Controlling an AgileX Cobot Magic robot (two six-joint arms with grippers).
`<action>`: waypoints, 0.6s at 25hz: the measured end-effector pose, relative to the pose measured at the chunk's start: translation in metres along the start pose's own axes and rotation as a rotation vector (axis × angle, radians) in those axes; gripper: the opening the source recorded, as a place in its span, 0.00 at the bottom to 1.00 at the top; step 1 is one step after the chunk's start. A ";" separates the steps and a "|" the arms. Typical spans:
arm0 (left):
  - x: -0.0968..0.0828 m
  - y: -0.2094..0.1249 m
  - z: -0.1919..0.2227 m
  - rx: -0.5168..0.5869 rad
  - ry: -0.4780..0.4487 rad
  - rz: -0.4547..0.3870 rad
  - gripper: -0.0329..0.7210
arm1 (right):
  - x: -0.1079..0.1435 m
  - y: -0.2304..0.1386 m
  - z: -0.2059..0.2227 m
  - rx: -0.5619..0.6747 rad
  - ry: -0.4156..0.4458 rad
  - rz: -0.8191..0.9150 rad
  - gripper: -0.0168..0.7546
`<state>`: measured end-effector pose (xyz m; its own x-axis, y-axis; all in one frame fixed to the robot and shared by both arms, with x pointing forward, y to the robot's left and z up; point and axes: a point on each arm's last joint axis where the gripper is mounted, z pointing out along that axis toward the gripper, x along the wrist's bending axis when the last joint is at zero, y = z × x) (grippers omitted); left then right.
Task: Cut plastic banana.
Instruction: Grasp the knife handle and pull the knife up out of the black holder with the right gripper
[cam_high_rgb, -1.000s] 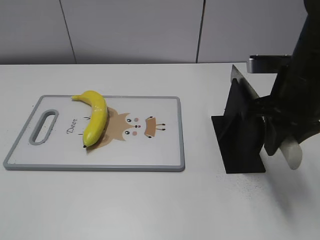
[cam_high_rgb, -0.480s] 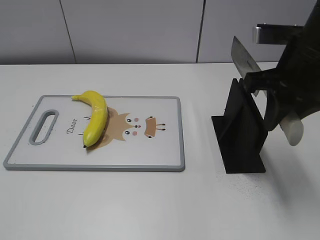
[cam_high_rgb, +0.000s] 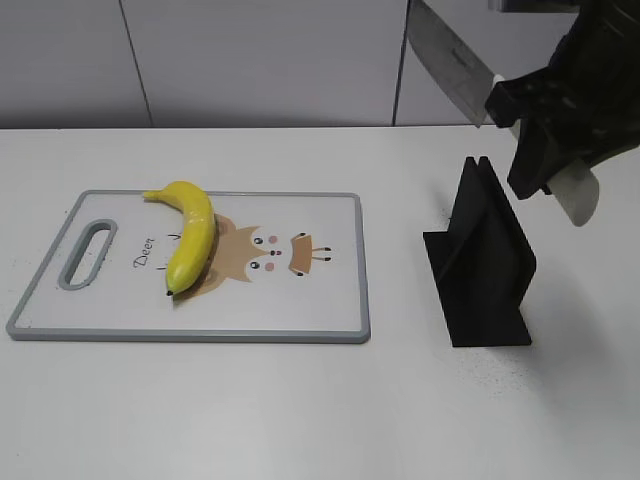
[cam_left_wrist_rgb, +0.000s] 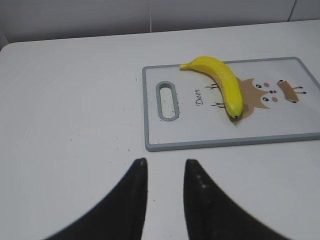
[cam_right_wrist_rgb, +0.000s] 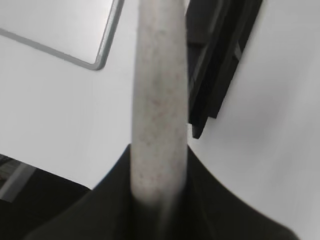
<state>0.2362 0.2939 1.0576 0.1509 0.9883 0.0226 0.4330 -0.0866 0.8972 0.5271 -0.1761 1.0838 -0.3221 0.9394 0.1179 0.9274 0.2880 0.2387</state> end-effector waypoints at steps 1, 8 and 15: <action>0.000 0.000 0.000 0.000 0.000 0.000 0.36 | 0.000 0.002 -0.003 -0.011 0.001 -0.041 0.25; 0.000 0.000 0.000 0.000 0.000 0.000 0.36 | 0.002 0.016 -0.009 -0.049 -0.009 -0.338 0.25; 0.000 0.000 0.000 0.000 0.000 0.000 0.36 | -0.001 0.039 -0.007 -0.063 -0.066 -0.575 0.25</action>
<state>0.2362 0.2939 1.0576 0.1509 0.9883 0.0226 0.4330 -0.0866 0.8972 0.5627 -0.1671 1.0993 -0.7559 0.6458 -0.1075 0.5936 0.7454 0.3034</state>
